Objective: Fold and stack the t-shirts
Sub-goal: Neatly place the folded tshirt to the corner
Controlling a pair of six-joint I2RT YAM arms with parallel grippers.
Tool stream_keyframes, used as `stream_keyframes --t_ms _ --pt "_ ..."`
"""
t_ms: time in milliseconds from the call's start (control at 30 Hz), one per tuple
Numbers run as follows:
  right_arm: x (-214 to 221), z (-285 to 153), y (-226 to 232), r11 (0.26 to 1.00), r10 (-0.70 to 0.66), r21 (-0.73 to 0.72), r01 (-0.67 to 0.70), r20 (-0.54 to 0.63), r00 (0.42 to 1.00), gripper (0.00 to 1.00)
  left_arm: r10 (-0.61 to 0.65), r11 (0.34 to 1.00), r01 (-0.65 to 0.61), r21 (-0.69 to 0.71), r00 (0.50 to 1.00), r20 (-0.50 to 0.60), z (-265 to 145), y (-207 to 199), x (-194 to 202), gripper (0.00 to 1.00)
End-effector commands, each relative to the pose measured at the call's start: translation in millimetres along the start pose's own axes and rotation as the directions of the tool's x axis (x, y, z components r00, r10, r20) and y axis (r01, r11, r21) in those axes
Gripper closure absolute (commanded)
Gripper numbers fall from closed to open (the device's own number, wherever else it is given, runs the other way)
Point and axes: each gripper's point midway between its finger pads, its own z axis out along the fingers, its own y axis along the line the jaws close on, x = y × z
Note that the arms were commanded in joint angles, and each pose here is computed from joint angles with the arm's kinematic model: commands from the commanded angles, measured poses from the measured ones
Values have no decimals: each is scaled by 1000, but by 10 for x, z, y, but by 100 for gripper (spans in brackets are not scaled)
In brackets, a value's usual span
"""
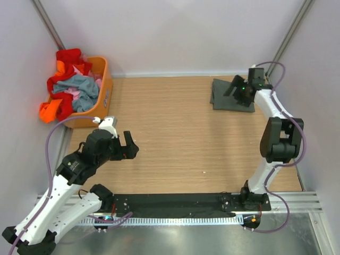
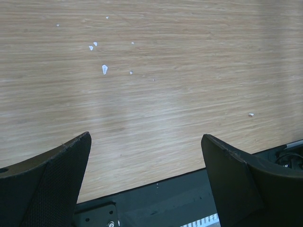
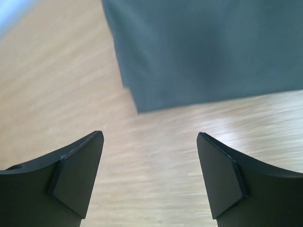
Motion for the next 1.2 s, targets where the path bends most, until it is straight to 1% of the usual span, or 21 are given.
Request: stream_keyframes --t_ms 0,67,100,133,167,233,267,300,367,400,500,633,667,733,867,933,1000,1033,1100,1133,1167 --pt "451 205 374 992 -47 -119 32 -126 991 17 -3 1000 2 17 998 63 -69 -26 -125 0" --pt "516 359 446 989 -55 -143 34 -143 988 25 -5 1000 3 21 997 71 -84 -25 -133 0" --pt "444 390 513 986 -57 -164 35 -133 989 28 -6 1000 5 21 997 71 -84 -23 -129 0" --pt "607 520 636 981 -81 -185 48 -172 982 33 -7 1000 6 20 997 76 -90 -19 -135 0" --pt "508 538 748 977 -86 -204 53 -156 984 37 -7 1000 5 20 997 74 -90 -20 -130 0" --pt "469 655 777 978 -87 -203 55 -154 984 39 -9 1000 7 21 997 75 -94 -23 -135 0" --pt "544 790 715 982 -83 -183 49 -184 979 40 -10 1000 8 21 997 74 -94 -19 -128 0" --pt "438 813 766 980 -94 -189 63 -163 982 43 -10 1000 9 21 997 75 -97 -20 -129 0" --pt "418 956 690 986 -97 -151 71 -169 981 47 -12 1000 10 20 997 78 -103 -14 -132 0" --pt "409 990 691 985 -102 -153 76 -167 981 51 -12 1000 11 22 997 78 -99 -18 -132 0" --pt "395 1181 605 988 -92 -140 67 -180 979 57 -9 1000 8 16 997 71 -77 -15 -127 0" --pt "458 1393 459 991 -85 -119 61 -209 974 60 -7 1000 7 2 999 53 -44 -6 -107 0" --pt "359 1426 249 996 -57 -86 41 -202 978 61 -7 1000 7 1 999 54 -41 -5 -111 0" --pt "344 1506 114 998 -51 -58 40 -206 977 62 -9 1000 10 -6 998 54 -37 7 -108 0" --pt "125 1540 -132 998 -54 -46 46 -183 982 61 -8 1000 9 -9 999 49 -21 9 -101 0" --pt "121 1591 -282 998 -46 -49 36 -206 978 61 -5 1000 6 -9 999 38 -4 1 -90 0" --pt "-8 1604 -306 994 -91 -74 78 -196 976 60 -4 1000 4 -10 1000 30 10 -2 -80 0" --pt "28 1593 -316 993 -104 -76 89 -223 969 60 -3 1000 3 -12 1000 24 19 -1 -71 0" --pt "-39 1667 -333 984 -169 -91 152 -222 960 59 -3 1000 3 -14 1000 24 25 0 -73 0" --pt "29 1668 -375 983 -179 -85 162 -259 949 58 -2 1000 3 -16 1000 20 38 2 -67 0" --pt "-65 1712 -375 979 -201 -84 186 -242 949 57 -2 1000 2 -18 1000 19 41 5 -66 0"
